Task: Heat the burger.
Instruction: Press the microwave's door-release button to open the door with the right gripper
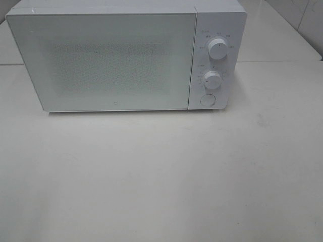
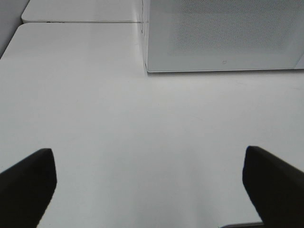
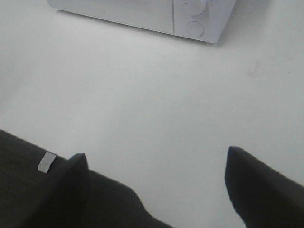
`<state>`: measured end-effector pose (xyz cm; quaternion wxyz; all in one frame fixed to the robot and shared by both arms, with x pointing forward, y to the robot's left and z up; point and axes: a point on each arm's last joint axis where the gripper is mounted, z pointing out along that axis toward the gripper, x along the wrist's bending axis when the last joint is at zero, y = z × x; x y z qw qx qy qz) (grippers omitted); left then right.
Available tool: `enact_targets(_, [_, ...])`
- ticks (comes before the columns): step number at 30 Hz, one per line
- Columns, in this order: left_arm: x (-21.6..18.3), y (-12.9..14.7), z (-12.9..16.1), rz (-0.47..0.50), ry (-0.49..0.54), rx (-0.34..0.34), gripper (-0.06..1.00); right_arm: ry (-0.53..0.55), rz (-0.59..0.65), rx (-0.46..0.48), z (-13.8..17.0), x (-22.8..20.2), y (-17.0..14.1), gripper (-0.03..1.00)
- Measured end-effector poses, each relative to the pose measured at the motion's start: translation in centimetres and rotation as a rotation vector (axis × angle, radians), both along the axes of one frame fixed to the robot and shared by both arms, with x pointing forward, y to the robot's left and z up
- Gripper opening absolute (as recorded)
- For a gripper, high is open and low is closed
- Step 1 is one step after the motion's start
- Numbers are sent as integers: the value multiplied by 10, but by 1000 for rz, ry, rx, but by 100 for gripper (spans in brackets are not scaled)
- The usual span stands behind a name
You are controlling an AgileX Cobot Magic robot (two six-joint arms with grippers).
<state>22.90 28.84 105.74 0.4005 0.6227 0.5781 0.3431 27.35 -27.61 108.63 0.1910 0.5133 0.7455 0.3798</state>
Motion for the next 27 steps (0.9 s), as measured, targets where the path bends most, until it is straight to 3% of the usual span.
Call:
enact_targets(14, [0,0,0,0,0,0,99,-145,-293,40,-25,-22,-14,76])
enact_targets(27, [0,0,0,0,0,0,99,-198,-347,-10,-36,-41,-20,76])
